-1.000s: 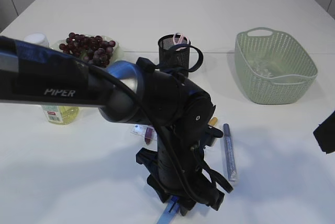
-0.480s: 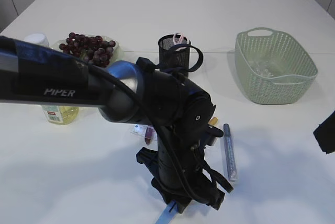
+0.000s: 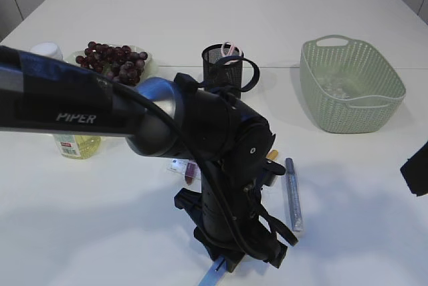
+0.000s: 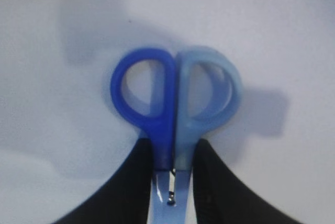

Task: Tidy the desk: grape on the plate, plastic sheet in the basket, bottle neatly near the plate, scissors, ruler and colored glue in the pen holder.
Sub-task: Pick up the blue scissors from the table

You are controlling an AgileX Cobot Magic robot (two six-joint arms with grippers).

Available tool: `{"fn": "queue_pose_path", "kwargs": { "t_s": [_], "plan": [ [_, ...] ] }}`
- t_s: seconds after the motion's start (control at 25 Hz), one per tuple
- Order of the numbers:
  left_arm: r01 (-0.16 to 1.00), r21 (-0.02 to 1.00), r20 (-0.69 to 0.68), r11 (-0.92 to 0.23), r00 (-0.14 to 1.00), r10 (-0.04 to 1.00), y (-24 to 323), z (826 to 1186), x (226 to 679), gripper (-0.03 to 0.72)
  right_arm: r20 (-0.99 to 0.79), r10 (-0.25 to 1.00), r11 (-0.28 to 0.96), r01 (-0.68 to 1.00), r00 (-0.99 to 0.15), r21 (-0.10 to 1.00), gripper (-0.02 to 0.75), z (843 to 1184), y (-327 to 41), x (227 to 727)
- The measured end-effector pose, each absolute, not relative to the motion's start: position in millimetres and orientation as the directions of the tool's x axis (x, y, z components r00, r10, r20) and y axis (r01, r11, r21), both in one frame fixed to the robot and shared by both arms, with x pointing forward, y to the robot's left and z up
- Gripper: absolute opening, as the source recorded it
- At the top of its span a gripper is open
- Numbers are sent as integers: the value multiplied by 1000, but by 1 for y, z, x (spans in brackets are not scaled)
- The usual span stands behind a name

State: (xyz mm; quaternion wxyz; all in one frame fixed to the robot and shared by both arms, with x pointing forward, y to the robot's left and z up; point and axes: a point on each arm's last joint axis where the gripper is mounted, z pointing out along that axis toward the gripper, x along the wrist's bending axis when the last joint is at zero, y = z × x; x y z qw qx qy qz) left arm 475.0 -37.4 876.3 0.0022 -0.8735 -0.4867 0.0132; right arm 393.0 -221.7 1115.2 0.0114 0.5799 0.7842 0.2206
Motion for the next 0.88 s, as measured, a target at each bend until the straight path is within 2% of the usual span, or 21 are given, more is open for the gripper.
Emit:
{"fn": "queue_pose_path", "kwargs": {
  "t_s": [0.88],
  "plan": [
    [853, 22, -28, -522, 522, 852, -36, 895, 475, 159, 238, 914, 230, 904, -327, 359, 349, 1115, -222, 393]
  ]
}}
